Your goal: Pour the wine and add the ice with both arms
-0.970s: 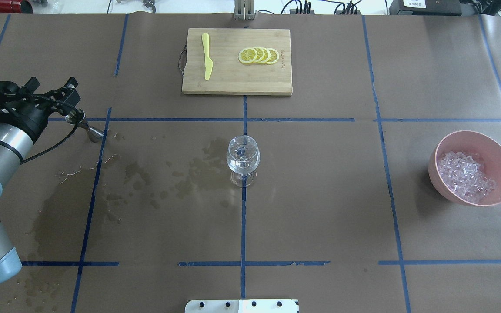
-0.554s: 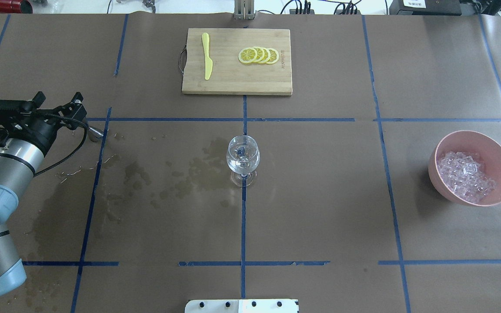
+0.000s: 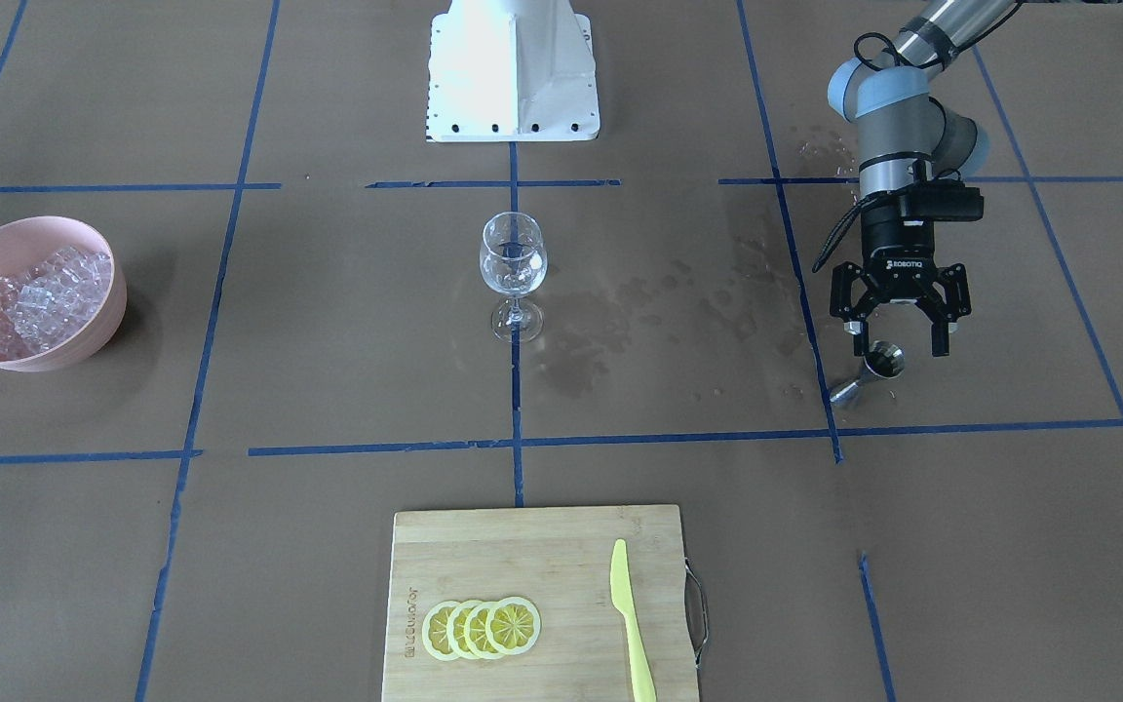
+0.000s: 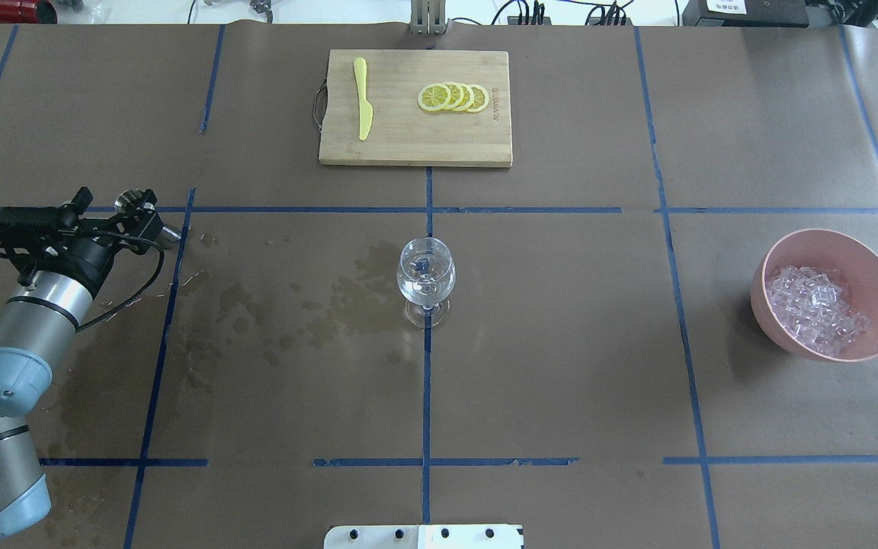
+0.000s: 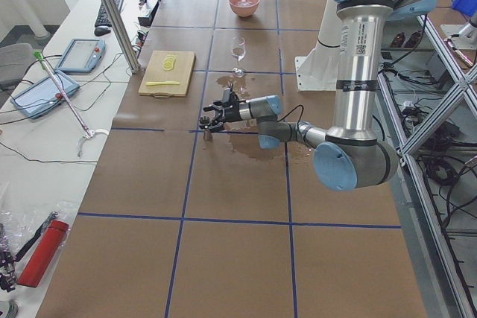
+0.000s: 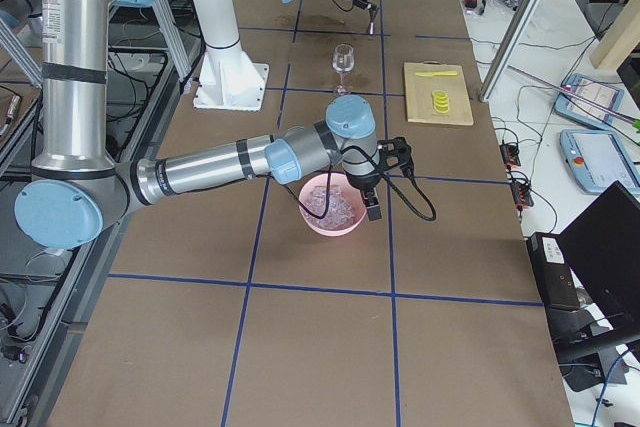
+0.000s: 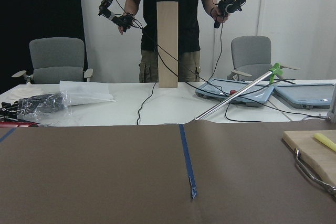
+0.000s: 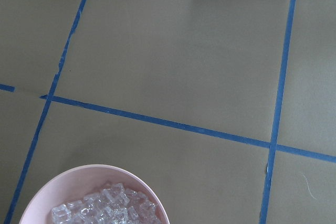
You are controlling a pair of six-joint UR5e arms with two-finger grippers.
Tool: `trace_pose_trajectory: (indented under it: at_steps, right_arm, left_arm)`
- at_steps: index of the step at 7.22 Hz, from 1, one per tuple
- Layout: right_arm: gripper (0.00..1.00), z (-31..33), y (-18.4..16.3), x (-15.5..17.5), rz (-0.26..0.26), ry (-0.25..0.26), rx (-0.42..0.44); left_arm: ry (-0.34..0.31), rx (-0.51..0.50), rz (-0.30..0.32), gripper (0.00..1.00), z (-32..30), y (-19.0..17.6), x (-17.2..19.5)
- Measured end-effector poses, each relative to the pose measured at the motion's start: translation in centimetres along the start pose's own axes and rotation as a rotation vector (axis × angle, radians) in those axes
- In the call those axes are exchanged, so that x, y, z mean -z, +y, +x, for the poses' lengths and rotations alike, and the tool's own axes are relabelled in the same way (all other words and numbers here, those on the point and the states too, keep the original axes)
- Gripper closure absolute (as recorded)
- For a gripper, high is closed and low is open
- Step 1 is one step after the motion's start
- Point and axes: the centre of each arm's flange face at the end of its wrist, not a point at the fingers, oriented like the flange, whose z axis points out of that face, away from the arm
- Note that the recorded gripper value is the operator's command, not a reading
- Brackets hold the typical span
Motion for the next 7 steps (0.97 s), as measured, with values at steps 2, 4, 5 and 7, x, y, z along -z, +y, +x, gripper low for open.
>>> trace_pose_trajectory:
  at_steps: [2, 4, 5, 7]
  right_arm:
    - [0.00, 0.0, 0.1, 0.0, -0.001, 0.000, -0.001]
    - [0.00, 0.1, 0.2, -0.1, -0.002, 0.000, -0.002]
    - [0.00, 0.1, 0.2, -0.1, -0.003, 0.001, -0.003]
    - [0.00, 0.1, 0.2, -0.1, -0.003, 0.001, -0.003]
  left_arm:
    - [-0.006, -0.002, -0.016, 0.00, -0.2, 1.7, -0.1]
    - [-0.014, -0.006, -0.030, 0.00, -0.2, 3.2, -0.5]
    - [-0.016, -0.007, -0.037, 0.00, 0.1, 4.1, -0.9]
    - [-0.023, -0.014, -0.049, 0.03, 0.6, 5.6, -1.8]
